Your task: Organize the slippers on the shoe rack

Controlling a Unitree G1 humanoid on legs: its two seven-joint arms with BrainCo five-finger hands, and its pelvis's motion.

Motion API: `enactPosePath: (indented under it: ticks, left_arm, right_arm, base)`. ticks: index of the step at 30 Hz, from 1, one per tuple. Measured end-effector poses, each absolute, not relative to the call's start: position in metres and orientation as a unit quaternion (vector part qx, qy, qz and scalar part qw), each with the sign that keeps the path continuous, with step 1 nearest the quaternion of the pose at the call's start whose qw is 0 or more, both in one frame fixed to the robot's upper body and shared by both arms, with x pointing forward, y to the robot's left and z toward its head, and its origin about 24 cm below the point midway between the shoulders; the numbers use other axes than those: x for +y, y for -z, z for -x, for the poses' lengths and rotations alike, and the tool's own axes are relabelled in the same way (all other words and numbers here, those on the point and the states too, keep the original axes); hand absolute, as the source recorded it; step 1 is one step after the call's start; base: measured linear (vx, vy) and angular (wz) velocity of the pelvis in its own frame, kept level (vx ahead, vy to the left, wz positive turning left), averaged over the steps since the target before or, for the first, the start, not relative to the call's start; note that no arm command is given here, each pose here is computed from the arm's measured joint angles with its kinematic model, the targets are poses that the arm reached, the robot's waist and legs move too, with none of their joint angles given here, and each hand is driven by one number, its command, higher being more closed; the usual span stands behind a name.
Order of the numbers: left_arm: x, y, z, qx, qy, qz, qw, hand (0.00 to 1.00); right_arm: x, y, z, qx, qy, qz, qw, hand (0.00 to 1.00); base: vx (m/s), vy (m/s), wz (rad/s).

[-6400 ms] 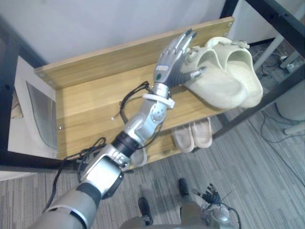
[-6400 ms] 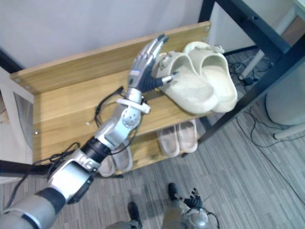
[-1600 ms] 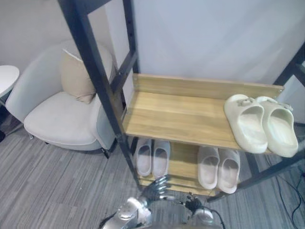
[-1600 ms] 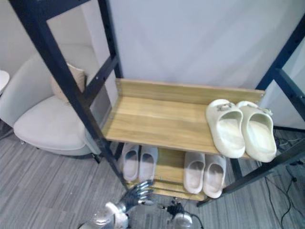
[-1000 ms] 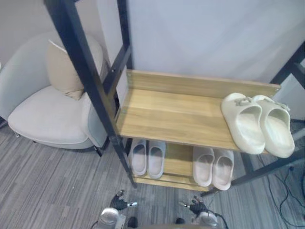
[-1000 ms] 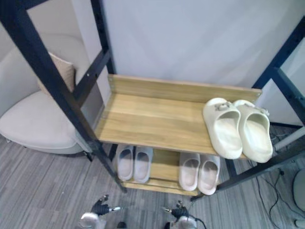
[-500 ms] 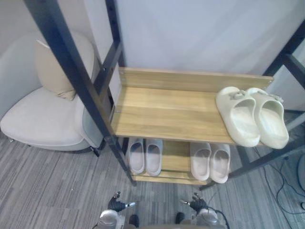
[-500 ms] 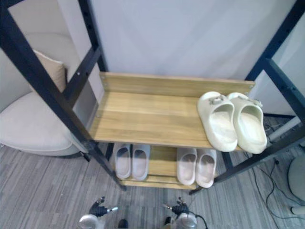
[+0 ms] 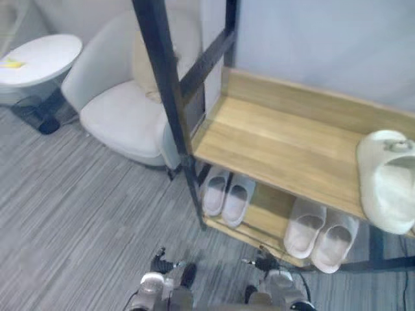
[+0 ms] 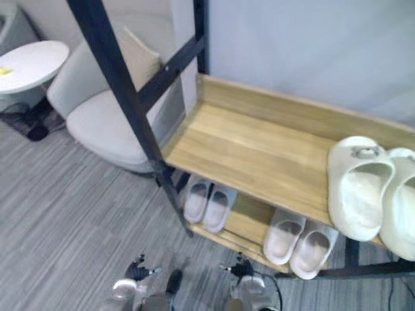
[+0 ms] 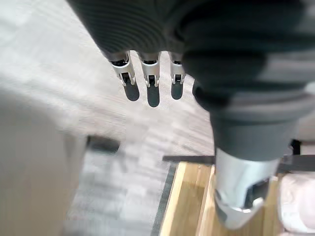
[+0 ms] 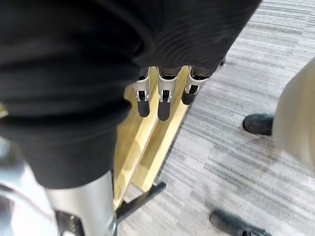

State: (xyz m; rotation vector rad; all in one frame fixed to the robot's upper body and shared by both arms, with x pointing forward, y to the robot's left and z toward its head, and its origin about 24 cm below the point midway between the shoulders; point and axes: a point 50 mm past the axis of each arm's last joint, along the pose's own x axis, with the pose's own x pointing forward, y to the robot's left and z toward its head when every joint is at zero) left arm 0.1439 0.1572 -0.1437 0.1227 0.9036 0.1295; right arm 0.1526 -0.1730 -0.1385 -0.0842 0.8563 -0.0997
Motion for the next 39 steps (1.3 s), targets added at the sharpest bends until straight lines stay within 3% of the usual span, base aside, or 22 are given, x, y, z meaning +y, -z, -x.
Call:
enactPosePath:
  ticks: [8, 20, 27, 33, 39]
  left_arm:
    - [0.161, 0.136, -0.160, 0.406, -0.064, -0.061, 0.909, 0.00]
    - [0.182, 0.146, -0.137, 0.448, -0.068, -0.080, 0.888, 0.00]
    - [0.189, 0.149, -0.133, 0.458, -0.096, -0.057, 0.882, 0.00]
    - [0.160, 0.150, -0.137, 0.458, -0.079, -0.022, 0.885, 0.00]
    - [0.165, 0.147, -0.145, 0.448, -0.072, -0.038, 0.890, 0.00]
  right_arm:
    - [-0.179, 0.143, -0.143, 0.429, 0.064, 0.027, 0.901, 0.00]
    - [-0.167, 0.141, -0.150, 0.421, 0.057, 0.005, 0.905, 0.00]
    - [-0.165, 0.141, -0.147, 0.417, 0.038, 0.009, 0.908, 0.00]
    - [-0.171, 0.146, -0.147, 0.440, 0.038, 0.014, 0.897, 0.00]
    - [-0.175, 0.149, -0.138, 0.450, 0.096, -0.021, 0.888, 0.00]
  base:
    - [-0.01, 0.007, 0.94]
    - [0.11, 0.102, 0.63]
    - [0.24, -0.121, 1.13]
    - [0.29, -0.167, 0.90]
    - [0.11, 0.015, 0.45]
